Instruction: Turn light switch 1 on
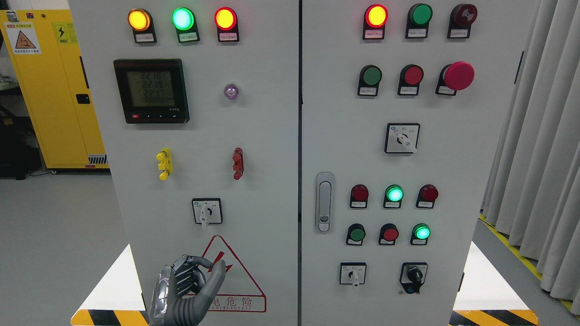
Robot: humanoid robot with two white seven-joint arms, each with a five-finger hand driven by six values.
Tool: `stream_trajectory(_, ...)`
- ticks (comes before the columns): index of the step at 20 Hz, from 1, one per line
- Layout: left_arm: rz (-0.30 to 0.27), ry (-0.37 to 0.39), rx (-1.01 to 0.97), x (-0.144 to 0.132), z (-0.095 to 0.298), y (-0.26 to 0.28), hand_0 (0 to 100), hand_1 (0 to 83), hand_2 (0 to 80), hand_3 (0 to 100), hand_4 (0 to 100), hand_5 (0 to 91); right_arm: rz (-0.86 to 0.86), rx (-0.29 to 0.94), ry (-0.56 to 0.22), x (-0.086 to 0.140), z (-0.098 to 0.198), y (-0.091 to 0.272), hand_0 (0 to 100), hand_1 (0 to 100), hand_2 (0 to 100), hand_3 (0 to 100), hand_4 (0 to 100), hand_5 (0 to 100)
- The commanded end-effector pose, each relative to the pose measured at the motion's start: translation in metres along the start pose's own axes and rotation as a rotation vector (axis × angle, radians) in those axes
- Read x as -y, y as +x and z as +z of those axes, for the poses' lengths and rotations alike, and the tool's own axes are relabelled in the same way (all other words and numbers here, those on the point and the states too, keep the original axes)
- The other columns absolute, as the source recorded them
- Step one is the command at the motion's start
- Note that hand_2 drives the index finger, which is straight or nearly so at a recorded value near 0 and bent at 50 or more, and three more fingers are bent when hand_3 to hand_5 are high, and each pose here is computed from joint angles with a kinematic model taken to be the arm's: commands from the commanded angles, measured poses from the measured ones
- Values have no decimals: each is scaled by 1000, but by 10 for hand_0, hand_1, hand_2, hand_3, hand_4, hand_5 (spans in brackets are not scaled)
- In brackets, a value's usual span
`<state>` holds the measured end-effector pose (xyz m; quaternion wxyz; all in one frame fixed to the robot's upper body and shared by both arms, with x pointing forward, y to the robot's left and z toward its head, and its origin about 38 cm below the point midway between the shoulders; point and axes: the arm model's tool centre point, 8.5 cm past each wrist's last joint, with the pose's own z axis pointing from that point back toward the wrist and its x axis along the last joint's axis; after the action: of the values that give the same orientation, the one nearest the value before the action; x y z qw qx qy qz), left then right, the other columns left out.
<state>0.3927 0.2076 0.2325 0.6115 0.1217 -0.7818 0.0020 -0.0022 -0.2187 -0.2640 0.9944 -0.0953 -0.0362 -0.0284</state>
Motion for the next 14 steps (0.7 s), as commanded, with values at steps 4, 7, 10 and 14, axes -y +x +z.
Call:
stream_trajectory(4,22,49,27,0,-4,22,223,672,562,931,920,866,0,0,-1,0,0,0,0,500,40,0,0,0)
stream_trajectory(7,23,72,29,-6,-6,23,229,677,561,928,920,867,0,0,-1,0,0,0,0,500,40,0,0,0)
stream_trajectory(10,36,89,26,-8,-8,25,233,680,559,924,919,867,0,0,-1,0,0,0,0,500,40,0,0,0)
stream_trajectory(14,39,109,1,-8,-13,29,238,683,553,916,920,868,0,0,-1,0,0,0,0,500,40,0,0,0)
